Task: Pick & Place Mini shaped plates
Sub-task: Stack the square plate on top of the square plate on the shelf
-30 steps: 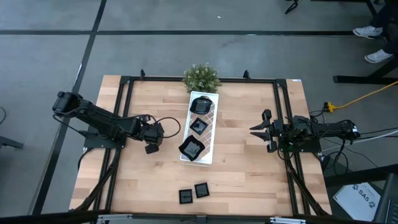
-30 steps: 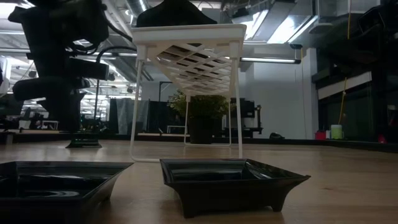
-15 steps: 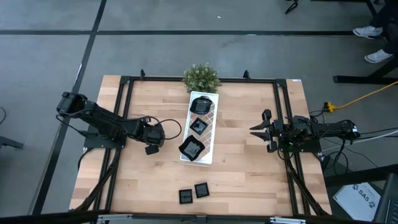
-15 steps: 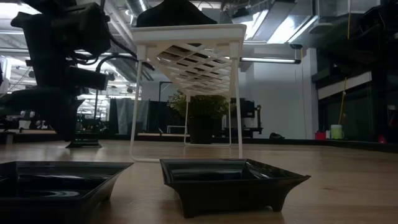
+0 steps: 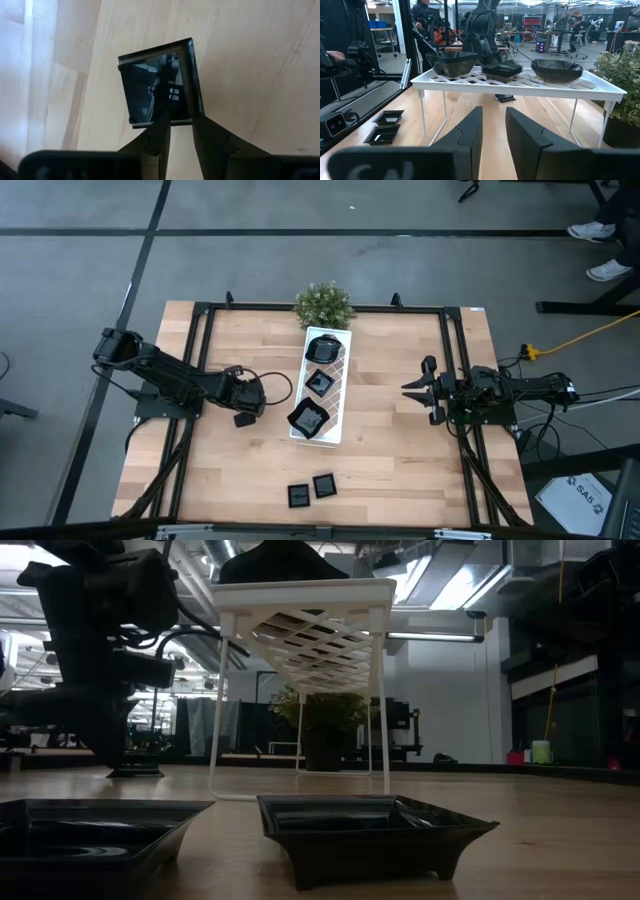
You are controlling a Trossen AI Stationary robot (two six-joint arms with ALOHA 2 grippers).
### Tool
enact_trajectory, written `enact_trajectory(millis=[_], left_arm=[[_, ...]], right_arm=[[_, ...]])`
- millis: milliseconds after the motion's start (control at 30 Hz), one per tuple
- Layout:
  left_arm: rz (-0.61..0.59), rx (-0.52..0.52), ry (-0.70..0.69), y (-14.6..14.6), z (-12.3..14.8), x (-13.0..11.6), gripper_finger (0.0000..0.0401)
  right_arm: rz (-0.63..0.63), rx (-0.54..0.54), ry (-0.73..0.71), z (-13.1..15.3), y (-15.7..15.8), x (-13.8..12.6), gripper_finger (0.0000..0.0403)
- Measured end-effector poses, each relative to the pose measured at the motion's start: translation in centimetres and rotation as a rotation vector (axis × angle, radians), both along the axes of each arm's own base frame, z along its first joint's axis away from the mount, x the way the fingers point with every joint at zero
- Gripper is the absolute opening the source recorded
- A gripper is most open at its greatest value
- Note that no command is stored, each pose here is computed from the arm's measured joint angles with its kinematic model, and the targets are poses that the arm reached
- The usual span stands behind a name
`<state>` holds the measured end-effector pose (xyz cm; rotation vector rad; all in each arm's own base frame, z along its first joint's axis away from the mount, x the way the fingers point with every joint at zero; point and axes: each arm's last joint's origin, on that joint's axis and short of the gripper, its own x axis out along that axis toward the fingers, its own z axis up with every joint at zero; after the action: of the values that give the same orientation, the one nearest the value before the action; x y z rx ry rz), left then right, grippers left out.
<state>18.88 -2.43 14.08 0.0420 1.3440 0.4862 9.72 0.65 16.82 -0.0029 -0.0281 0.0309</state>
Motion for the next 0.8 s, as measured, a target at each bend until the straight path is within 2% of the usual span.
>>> enact_trajectory(millis=[233, 400, 700, 800], left_arm=[[-0.011, -0.005, -0.009, -0.04, 0.01, 0.13, 0.0075], [-0.025, -0.064, -0.004, 0.16, 0.02, 0.31, 0.0075], [0.016, -0.060, -0.007, 0.81, 0.03, 0.36, 0.0073], [0.017, -0.051, -0.006, 0.84, 0.03, 0.33, 0.0059]], right_arm=[[0.000, 0.000, 0.000, 0.00, 0.00, 0.00, 0.0085], [0.000, 0.000, 0.000, 0.00, 0.00, 0.00, 0.0085], [0.000, 0.000, 0.000, 0.00, 0.00, 0.00, 0.0085], [0.000, 0.000, 0.000, 0.00, 0.00, 0.00, 0.0085]])
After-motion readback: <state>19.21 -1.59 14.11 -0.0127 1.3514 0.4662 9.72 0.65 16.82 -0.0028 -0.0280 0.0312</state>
